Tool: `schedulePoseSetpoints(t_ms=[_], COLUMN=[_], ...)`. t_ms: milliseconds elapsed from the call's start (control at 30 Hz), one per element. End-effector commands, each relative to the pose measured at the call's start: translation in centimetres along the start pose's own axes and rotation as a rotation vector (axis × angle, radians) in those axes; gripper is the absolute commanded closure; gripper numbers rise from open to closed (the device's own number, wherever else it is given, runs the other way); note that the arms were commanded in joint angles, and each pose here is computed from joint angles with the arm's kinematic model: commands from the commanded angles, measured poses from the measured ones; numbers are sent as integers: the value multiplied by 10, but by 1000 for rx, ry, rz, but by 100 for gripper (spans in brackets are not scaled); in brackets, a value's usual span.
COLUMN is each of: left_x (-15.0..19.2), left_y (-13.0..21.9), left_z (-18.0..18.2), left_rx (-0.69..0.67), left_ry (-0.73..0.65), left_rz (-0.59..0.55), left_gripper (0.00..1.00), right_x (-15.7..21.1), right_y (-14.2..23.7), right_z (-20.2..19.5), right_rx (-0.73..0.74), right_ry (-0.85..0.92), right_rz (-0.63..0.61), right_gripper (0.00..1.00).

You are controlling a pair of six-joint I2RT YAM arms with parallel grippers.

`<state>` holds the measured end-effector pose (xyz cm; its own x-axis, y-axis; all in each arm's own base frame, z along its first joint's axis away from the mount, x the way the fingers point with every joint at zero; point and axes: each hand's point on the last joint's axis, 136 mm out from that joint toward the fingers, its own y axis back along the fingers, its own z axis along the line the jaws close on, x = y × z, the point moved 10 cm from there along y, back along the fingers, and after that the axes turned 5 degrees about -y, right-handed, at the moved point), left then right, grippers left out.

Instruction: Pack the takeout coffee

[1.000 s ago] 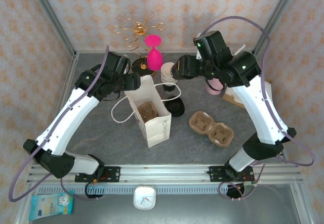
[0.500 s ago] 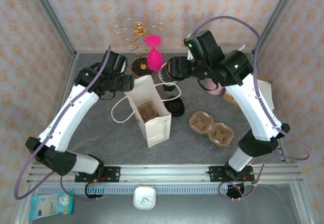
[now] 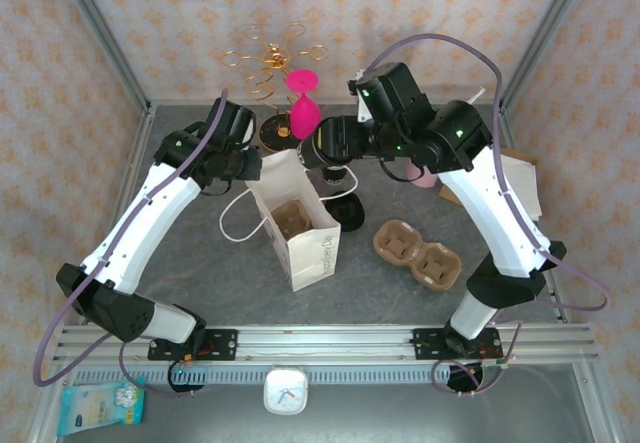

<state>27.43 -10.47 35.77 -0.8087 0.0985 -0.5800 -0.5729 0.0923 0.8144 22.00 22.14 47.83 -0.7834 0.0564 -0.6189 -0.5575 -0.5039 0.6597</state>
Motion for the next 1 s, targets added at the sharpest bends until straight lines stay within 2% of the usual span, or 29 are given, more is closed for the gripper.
schedulePoseSetpoints(t_ms=[0, 133, 367, 467, 633, 967], left_x=[-8, -10, -10, -12, -16, -6], left_y=[14, 13, 21, 22, 31, 41], left_z=[4, 4, 5, 9, 8, 10], left_rx=[-8, -10, -10, -44, -2, 26], left_ry=[-1, 2, 12, 38, 56, 38], left_rz=[-43, -44, -71, -86, -133, -128], left_gripper=[81, 90, 94, 100, 100, 100], right_x=[-1, 2, 10, 12, 20, 37], right_y=[5, 2, -6, -8, -13, -23], right_z=[4, 11, 24, 28, 36, 30], right_rx=[-31, -42, -64, -71, -74, -6], right_ry=[-2, 14, 38, 45, 59, 66], right_rz=[-1, 11, 43, 51, 75, 117], right_gripper=[52, 52, 52, 52, 53, 54])
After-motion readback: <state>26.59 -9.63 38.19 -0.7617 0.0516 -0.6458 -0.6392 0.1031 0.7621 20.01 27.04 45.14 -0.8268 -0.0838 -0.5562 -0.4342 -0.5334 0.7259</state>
